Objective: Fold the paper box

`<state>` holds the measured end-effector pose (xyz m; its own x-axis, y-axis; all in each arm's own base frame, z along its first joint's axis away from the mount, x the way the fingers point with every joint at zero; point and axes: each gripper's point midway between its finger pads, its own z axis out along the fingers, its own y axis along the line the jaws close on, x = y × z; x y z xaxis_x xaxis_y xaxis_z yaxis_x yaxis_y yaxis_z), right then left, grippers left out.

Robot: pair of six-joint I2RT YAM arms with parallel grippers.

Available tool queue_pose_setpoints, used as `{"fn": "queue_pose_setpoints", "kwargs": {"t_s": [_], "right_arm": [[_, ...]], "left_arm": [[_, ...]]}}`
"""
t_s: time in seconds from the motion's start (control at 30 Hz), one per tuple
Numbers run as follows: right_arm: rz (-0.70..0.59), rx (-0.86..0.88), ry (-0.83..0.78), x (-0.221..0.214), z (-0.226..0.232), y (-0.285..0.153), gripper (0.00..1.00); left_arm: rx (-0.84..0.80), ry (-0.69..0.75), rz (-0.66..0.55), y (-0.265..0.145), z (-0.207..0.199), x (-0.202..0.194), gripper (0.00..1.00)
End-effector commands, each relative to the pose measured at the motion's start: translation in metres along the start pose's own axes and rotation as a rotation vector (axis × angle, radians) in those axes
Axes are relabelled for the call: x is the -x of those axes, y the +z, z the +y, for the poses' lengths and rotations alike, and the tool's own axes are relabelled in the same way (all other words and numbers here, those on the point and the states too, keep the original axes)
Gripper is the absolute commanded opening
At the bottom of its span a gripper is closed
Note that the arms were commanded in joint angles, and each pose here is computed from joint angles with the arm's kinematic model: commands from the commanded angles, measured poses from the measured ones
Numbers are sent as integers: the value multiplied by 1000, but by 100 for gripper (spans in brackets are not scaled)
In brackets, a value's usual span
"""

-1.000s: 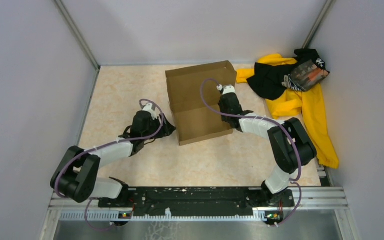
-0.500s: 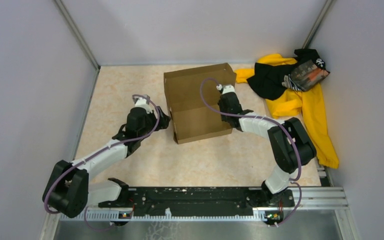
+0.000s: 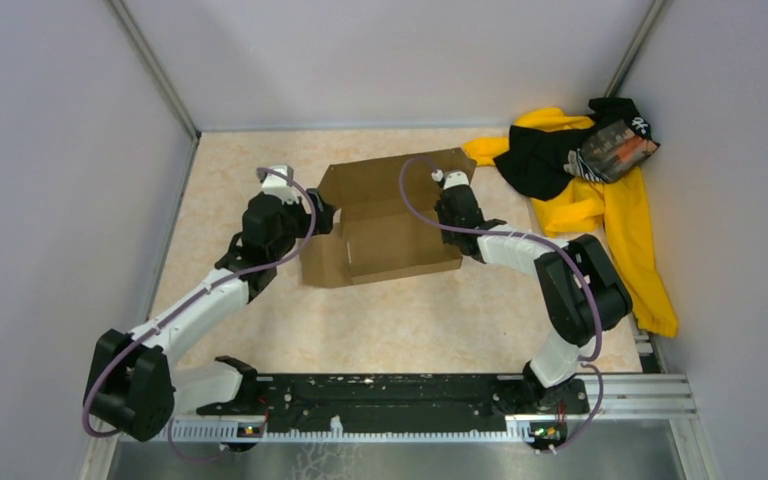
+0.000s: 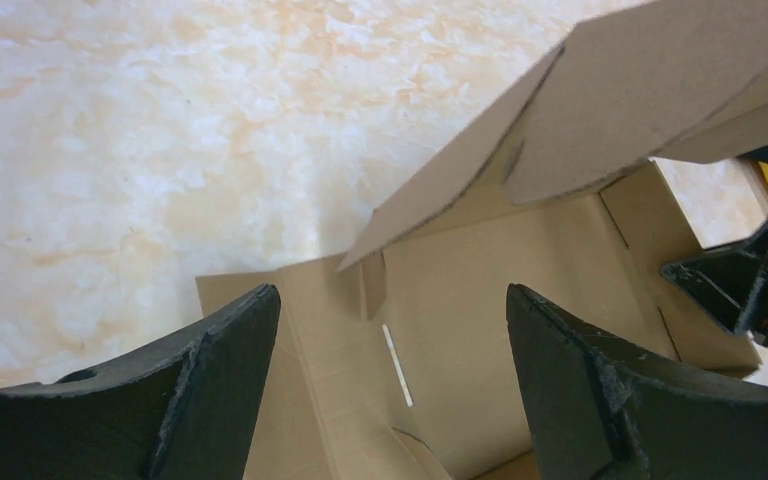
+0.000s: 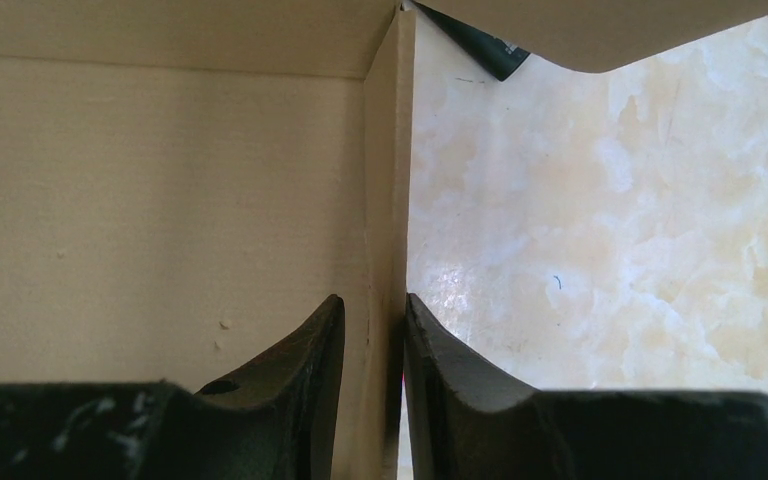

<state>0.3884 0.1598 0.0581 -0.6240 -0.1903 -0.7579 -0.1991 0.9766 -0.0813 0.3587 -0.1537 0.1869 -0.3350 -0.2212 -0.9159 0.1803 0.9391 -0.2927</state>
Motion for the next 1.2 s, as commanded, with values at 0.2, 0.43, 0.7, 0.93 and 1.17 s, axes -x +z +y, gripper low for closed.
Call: {"fn": "queue_pose_setpoints", "kwargs": {"t_s": [0.2,0.43,0.7,0.93,1.17], "right_arm": [[-72,35,-7,31,3,-1,27],[-61,47,-30,32,1,-1,26],[-40,56,-56,29,1,2,25],[-5,56,-78,24,1,4,24],[10,59,-91,23,1,5,24]], "left_arm": [[-34,90,-41,30,9,24,78],[-144,106,-43,48,8,33,51],[-303,88,-25,68,-3,45,41],[-461,-15,118,102,-4,37,44],[-594,-104,245,119,-9,25,47]]}}
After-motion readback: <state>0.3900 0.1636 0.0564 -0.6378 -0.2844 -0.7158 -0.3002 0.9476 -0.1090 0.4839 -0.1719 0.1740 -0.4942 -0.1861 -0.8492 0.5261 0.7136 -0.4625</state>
